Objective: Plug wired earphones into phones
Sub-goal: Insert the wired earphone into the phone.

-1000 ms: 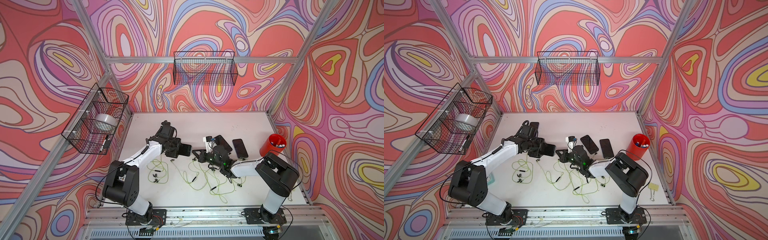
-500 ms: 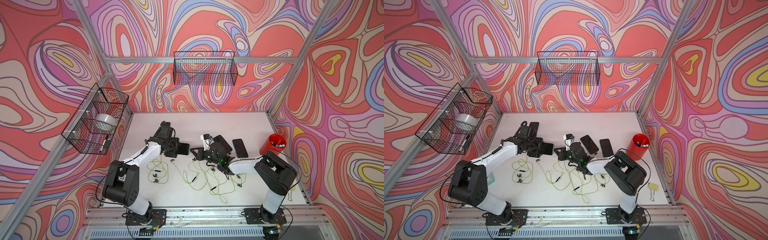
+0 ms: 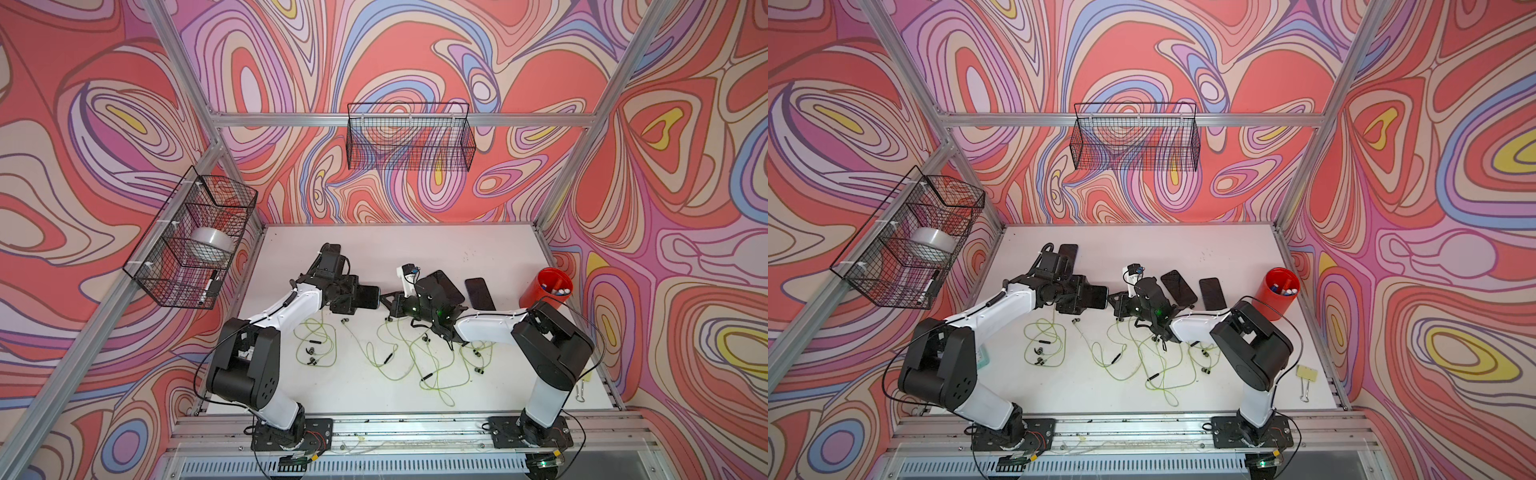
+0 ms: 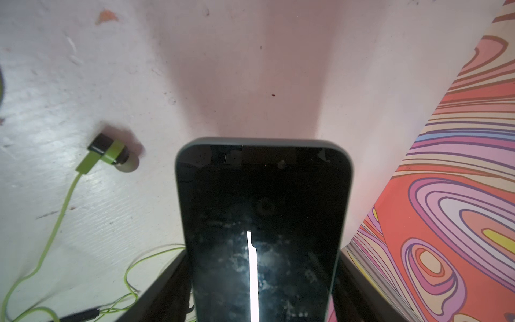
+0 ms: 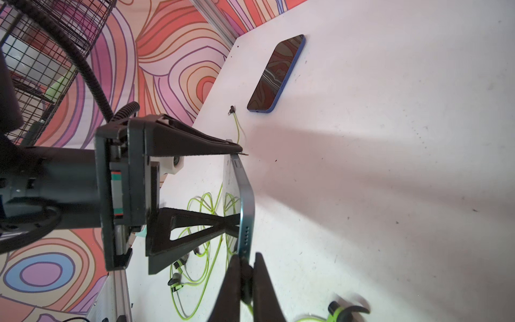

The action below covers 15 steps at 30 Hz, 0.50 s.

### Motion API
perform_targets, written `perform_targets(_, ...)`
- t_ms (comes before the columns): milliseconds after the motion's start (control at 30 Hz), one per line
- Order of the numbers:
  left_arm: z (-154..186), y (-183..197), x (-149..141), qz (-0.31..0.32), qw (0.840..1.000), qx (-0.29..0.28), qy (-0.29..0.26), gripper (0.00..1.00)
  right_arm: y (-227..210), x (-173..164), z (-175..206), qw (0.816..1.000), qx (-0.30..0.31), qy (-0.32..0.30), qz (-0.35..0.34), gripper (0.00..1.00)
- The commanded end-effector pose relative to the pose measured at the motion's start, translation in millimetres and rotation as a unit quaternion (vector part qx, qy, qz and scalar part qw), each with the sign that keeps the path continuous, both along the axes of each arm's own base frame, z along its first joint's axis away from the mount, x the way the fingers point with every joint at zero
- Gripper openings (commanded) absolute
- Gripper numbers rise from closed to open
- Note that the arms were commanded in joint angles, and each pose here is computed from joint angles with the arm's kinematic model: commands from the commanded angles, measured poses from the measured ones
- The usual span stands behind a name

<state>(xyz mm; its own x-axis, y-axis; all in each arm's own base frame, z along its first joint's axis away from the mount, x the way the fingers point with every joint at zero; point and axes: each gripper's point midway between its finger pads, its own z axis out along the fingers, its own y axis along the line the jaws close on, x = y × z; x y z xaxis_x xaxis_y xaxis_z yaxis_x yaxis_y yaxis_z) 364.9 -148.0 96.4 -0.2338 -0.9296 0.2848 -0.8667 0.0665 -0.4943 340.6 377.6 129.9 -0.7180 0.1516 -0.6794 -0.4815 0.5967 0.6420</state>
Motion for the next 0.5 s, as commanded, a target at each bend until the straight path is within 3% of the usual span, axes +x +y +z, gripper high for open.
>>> perform_targets(0,32.7,-44.8,0.9,-0.063,0.994,-0.088,-0.033,0.00,20.6,-13.2,-6.3,0.999,0.003,0.009,0.047,0.00)
perform_targets(67,29.0,-33.1,2.0,-0.062,0.996,-0.053,-0.031,0.00,15.2,-12.2,-2.6,0.999,-0.004,0.010,0.036,0.04)
perform_targets(167,19.7,-16.2,5.8,-0.070,0.997,0.000,-0.021,0.00,-2.0,-9.4,-5.9,0.999,-0.031,0.025,0.015,0.29)
perform_targets(300,6.1,-2.6,13.8,-0.101,0.993,0.062,-0.002,0.00,-24.6,-10.8,9.9,0.999,-0.045,0.025,0.001,0.56)
perform_targets(400,1.1,0.2,28.7,-0.143,0.984,0.107,-0.003,0.00,-45.7,-10.8,14.1,0.997,-0.066,0.026,-0.017,0.61)
perform_targets(467,2.3,1.6,45.5,-0.192,0.970,0.151,-0.017,0.00,-63.7,-10.5,15.1,0.996,-0.083,0.027,-0.034,0.62)
